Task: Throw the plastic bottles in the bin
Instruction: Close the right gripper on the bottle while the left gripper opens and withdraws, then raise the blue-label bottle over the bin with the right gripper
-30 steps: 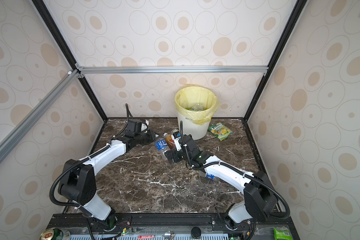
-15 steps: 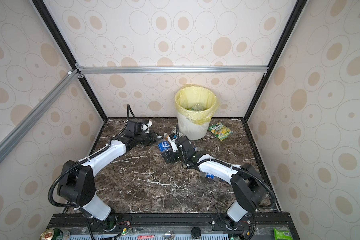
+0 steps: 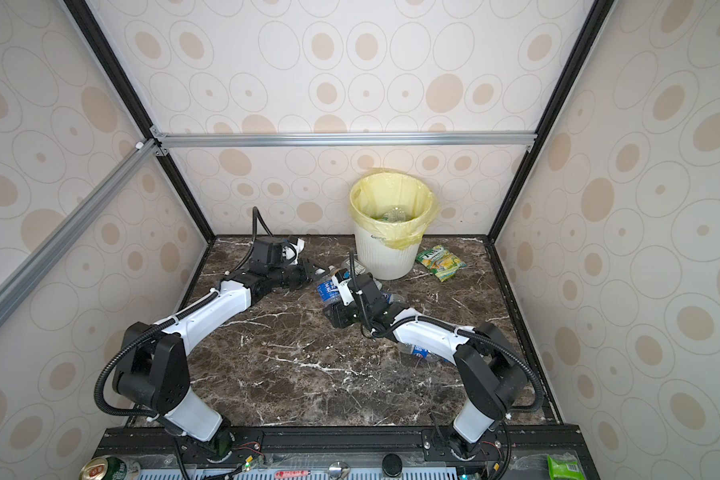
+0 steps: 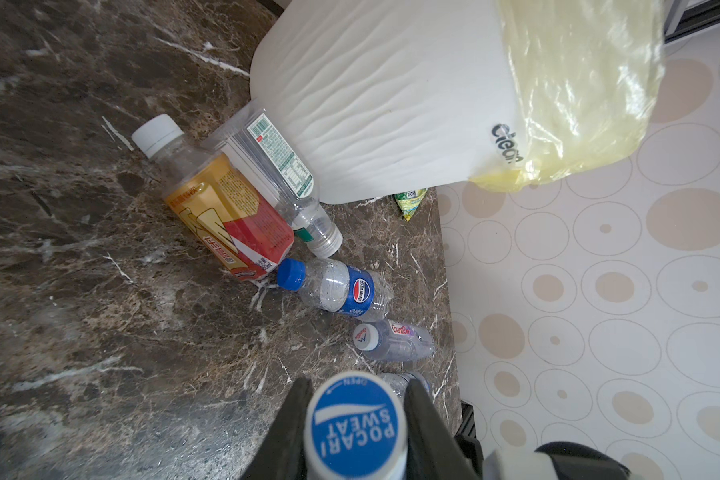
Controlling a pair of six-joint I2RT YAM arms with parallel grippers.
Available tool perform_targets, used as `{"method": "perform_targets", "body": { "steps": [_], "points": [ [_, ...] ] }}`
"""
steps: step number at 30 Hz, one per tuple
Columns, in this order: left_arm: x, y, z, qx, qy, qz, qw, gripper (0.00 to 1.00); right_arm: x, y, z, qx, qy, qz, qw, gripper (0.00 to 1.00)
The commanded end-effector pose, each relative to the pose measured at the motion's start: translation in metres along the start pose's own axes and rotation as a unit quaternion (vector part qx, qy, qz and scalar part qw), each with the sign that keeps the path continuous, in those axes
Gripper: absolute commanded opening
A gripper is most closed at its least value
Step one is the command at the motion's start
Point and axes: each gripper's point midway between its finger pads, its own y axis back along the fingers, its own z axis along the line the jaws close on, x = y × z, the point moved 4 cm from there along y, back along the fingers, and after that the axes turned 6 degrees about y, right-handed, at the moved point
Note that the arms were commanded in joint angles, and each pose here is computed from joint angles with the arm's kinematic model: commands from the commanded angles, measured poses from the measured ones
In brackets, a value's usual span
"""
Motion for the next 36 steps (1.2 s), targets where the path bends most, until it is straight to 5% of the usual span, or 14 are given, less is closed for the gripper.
{"method": "perform_targets", "body": {
  "steps": [1, 15, 24, 36],
  "points": [
    [-0.002, 0.003, -0.018, 0.025, -0.003, -0.001, 1.0, 0.31, -0.011, 0.009, 0.0, 0.004, -0.002, -0.021, 1.0, 0.51],
    [-0.018, 0.029, -0.026, 0.01, -0.02, -0.058, 0.998, 0.58, -0.003, 0.015, -0.009, 0.038, -0.01, -0.013, 0.999, 0.45],
    [-0.029, 0.066, -0.054, 0.027, -0.064, -0.12, 0.99, 0.99, -0.015, 0.026, -0.027, 0.086, -0.006, -0.018, 0.996, 0.45],
    [-0.04, 0.089, -0.107, 0.094, -0.116, -0.157, 0.976, 0.99, -0.082, 0.084, -0.054, 0.15, 0.028, -0.066, 0.986, 0.45]
  ]
}}
